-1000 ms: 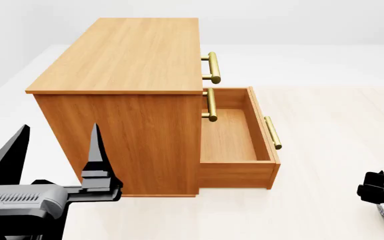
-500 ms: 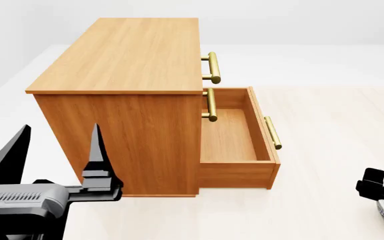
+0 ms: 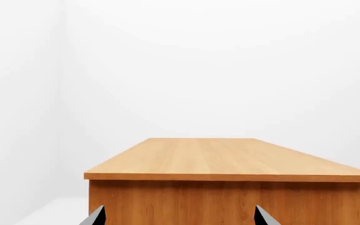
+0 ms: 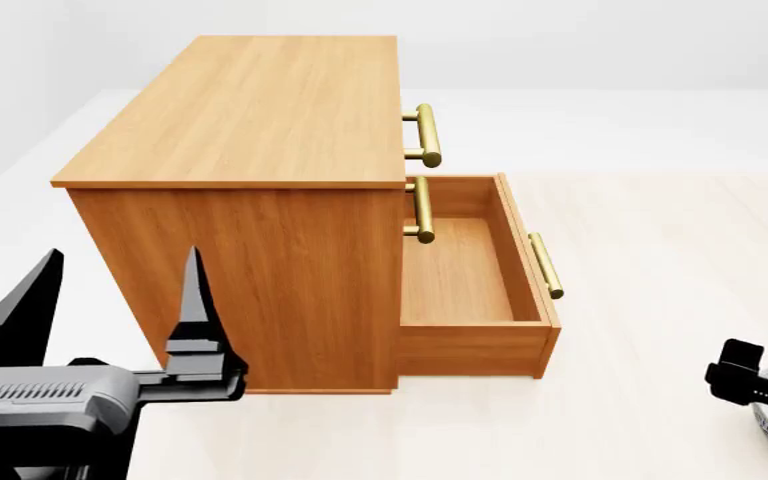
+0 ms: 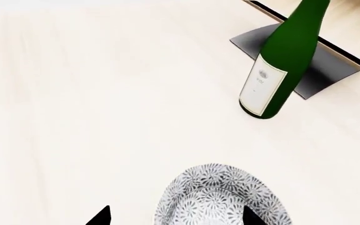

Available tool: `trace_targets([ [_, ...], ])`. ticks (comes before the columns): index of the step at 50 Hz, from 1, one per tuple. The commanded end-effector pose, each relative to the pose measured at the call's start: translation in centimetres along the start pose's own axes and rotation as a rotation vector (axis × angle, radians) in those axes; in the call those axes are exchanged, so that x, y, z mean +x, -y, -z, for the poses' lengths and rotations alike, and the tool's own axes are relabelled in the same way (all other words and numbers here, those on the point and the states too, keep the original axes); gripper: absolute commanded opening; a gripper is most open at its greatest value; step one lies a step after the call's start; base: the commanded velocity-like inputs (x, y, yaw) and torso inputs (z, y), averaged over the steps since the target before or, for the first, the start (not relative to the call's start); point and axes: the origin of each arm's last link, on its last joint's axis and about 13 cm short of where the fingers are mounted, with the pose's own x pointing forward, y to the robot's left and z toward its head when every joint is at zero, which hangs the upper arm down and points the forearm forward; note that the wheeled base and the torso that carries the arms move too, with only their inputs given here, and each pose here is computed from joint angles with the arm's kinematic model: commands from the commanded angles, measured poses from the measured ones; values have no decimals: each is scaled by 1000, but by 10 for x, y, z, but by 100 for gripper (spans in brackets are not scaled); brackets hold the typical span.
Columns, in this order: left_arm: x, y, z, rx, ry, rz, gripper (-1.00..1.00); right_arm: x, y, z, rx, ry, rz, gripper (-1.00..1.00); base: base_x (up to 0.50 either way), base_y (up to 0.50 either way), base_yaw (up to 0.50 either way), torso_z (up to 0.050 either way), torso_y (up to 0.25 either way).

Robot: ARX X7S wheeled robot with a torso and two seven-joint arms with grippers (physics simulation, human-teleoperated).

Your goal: Put the bowl on top of the cabinet.

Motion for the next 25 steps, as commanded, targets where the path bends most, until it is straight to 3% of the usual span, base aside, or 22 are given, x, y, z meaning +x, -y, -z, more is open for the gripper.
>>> trace_targets([
  [1, 0, 0, 0, 1, 0, 0, 100, 0, -2, 1, 3, -28, -6, 100, 0, 0, 0, 0, 0],
  [25, 0, 0, 0, 0, -1, -2, 100, 5, -7, 3, -2, -66, -16, 100, 0, 0, 0, 0, 0],
])
